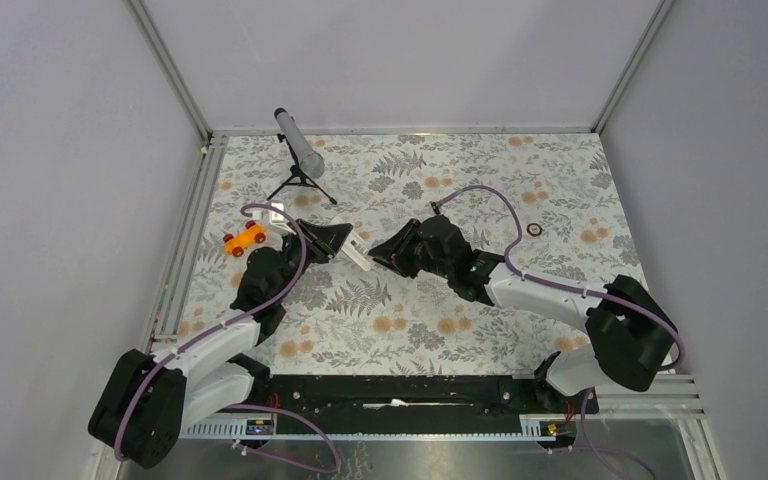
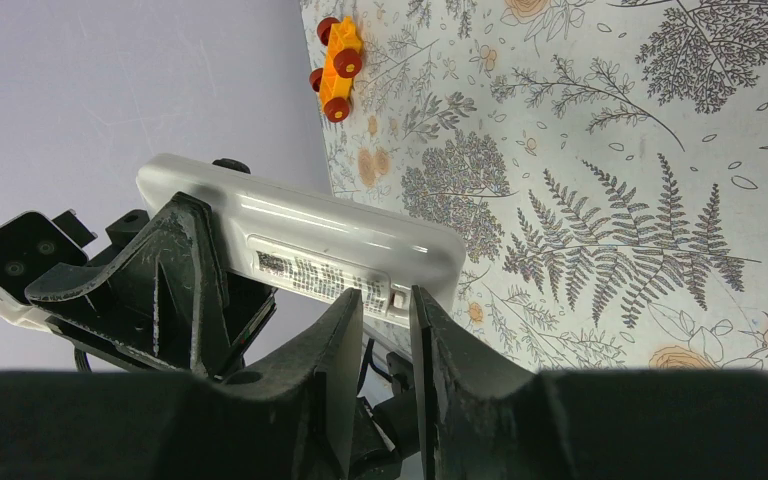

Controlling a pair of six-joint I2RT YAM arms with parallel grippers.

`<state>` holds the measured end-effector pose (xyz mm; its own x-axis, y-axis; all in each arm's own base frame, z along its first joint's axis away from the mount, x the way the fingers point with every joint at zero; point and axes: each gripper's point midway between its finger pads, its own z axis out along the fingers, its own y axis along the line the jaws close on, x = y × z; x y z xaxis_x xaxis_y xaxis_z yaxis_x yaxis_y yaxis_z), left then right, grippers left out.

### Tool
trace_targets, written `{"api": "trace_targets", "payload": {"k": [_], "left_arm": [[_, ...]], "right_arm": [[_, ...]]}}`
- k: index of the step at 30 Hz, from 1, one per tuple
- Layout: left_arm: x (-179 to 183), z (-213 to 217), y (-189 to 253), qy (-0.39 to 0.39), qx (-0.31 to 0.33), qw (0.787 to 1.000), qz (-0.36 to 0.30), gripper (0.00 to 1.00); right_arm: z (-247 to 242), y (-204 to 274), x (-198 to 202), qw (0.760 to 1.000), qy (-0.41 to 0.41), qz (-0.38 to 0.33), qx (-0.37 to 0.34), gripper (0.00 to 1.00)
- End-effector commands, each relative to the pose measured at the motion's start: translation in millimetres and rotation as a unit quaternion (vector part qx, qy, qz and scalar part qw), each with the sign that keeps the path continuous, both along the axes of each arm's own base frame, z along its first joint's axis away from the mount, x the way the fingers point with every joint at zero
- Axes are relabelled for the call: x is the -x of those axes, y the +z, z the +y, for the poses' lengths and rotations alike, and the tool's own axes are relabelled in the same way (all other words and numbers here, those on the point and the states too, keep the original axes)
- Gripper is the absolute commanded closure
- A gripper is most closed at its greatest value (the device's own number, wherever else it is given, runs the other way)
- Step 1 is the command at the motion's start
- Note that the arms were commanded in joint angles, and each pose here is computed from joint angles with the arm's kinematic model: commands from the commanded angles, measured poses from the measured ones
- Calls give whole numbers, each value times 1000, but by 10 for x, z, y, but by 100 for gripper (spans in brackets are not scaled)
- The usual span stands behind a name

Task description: Load the batteries into the remote control

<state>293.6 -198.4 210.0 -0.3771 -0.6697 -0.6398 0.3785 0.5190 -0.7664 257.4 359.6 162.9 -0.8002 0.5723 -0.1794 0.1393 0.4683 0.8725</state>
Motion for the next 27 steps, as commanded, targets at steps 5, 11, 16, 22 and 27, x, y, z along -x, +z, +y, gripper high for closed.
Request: {"api": "trace_targets", "payload": {"k": [5, 11, 16, 22, 27], "left_arm": [[8, -48, 322, -8, 31, 998, -51, 100], [11, -65, 304, -11, 28, 998, -49, 100], [24, -59, 304, -10, 29, 998, -50, 100], [18, -57, 319, -8, 28, 998, -53, 100], [25, -66, 318, -11, 27, 998, -55, 100]], "right_arm": [[158, 176, -59, 1000, 5, -18, -23, 69], [191, 155, -67, 1000, 5, -17, -26, 74], [151, 41, -54, 1000, 0, -1, 1, 74], [92, -97, -63, 999, -11, 14, 40, 72], [133, -141, -89, 998, -7, 18, 53, 73]]}}
